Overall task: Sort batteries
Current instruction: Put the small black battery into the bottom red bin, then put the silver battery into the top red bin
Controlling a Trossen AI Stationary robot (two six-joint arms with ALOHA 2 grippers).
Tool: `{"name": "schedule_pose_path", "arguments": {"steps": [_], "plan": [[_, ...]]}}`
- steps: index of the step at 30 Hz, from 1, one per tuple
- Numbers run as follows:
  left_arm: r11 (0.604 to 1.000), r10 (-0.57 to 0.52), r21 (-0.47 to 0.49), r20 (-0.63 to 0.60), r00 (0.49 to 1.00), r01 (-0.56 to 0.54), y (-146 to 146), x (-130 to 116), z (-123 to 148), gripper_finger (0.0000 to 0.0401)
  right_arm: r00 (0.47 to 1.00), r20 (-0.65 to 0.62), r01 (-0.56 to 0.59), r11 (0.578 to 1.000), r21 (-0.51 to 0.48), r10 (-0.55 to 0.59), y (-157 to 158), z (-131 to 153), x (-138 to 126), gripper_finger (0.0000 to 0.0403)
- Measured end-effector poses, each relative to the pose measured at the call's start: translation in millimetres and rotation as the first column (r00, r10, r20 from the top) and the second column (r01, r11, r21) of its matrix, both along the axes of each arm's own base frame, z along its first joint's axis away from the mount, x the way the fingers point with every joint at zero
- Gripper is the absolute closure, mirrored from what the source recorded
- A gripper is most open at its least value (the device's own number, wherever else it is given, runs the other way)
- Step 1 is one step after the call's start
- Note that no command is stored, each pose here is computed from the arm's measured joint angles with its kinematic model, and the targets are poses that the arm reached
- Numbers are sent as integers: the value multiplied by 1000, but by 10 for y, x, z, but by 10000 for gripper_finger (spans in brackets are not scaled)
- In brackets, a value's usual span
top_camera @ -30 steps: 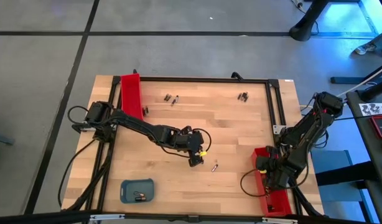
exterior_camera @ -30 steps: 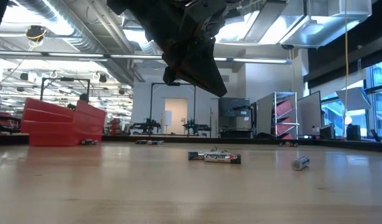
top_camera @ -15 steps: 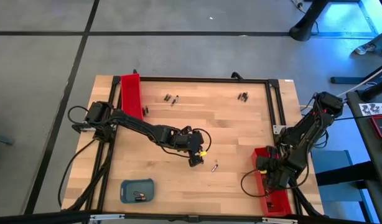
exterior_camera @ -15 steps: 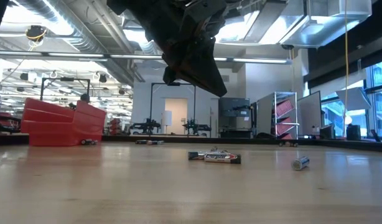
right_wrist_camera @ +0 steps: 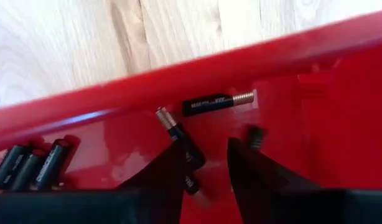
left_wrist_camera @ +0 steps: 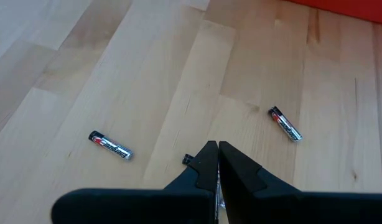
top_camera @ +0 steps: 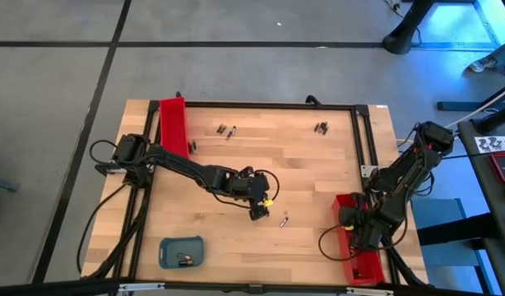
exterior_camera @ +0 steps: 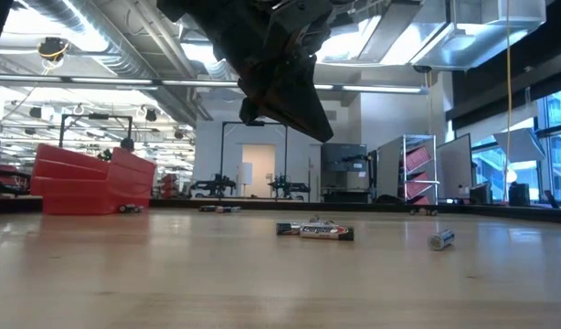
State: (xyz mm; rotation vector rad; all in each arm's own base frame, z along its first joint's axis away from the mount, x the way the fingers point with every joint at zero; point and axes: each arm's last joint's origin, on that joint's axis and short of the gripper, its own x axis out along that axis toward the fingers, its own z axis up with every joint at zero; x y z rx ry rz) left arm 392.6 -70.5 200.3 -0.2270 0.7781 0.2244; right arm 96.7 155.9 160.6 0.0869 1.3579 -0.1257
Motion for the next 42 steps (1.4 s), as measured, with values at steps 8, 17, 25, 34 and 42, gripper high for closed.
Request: {"name": "schedule_pose_path", "arguments": {"steps": [8,17,25,34,42], "plan": [[1000,0,0,0,1000,0,0,0,0,396,999,-33,0,1000,-27,0,70,328,35,279],[1000,5,-5,1,1000,-5,1,0,0,396,999,-28,25,998,62,-23,70,909,23,279],[993,2,-113,264,965,28,51,169,164,396,879,399,199,961,190,-261,-110,1444,44,278],[954,226,-240,179,957,-181,579,63,-157,353,581,682,438,877,199,-445,-282,1518,358,278],[948,216,-238,-12,976,-213,819,-38,-263,218,575,673,511,846,149,-466,-350,1404,826,278]]}}
